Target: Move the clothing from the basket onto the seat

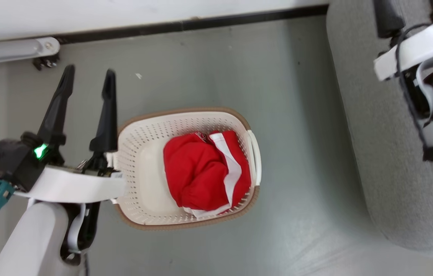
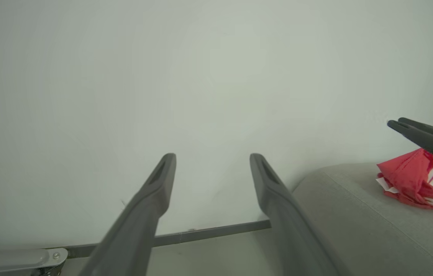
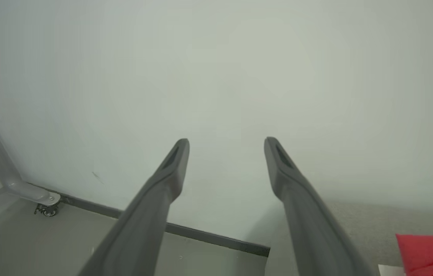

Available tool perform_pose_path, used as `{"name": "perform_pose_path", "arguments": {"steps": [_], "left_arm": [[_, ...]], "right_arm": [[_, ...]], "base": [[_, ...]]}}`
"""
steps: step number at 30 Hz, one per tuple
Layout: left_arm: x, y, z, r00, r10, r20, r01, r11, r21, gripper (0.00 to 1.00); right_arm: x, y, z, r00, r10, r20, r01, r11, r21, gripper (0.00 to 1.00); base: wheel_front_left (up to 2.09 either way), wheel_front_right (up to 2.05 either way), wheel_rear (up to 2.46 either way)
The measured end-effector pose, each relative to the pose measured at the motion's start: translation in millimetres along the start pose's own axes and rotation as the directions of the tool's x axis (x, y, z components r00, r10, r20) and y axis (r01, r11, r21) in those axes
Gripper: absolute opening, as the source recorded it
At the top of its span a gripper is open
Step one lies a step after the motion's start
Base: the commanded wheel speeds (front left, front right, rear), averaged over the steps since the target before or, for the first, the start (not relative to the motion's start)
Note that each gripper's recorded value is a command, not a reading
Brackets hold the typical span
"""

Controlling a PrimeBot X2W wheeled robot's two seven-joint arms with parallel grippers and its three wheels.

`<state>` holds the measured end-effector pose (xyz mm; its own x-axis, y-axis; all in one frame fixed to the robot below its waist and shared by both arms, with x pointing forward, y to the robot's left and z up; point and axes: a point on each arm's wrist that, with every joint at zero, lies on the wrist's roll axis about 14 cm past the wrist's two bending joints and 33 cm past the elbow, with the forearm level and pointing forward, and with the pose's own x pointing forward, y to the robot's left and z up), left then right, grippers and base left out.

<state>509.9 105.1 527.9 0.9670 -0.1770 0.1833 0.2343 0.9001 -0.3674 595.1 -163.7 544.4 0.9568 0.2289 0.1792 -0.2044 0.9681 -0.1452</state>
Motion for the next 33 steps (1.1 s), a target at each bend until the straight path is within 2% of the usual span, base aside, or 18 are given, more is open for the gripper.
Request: {"name": "perform_pose_path", "arguments": {"steps": [7, 16, 23, 26, 33], "left_arm": [[-25, 26, 14, 0.997, 0.073, 0.025, -0.074, 0.994, 0.084, 1.0], [-54, 28, 19, 0.997, 0.078, 0.002, -0.078, 0.989, 0.123, 1.0], [-78, 37, 23, 0.992, 0.129, -0.009, -0.127, 0.983, 0.13, 1.0], [-87, 36, 24, 0.993, 0.119, -0.02, -0.114, 0.98, 0.163, 1.0], [-95, 35, 52, 0.991, 0.123, 0.057, -0.13, 0.979, 0.155, 1.0]], "right_arm": [[-16, 33, 20, 0.996, 0.073, 0.052, -0.074, 0.997, 0.008, 1.0], [-46, 44, 30, 0.995, 0.075, 0.069, -0.078, 0.996, 0.043, 1.0], [-69, 49, 40, 0.994, 0.069, 0.086, -0.074, 0.995, 0.061, 1.0], [-80, 52, 38, 0.996, 0.058, 0.075, -0.065, 0.993, 0.102, 1.0], [-104, 55, 38, 0.998, 0.042, 0.055, -0.049, 0.992, 0.12, 1.0]], "base": [[0.0, 0.0, 0.0], [0.0, 0.0, 0.0], [0.0, 0.0, 0.0], [0.0, 0.0, 0.0], [0.0, 0.0, 0.0]]}}
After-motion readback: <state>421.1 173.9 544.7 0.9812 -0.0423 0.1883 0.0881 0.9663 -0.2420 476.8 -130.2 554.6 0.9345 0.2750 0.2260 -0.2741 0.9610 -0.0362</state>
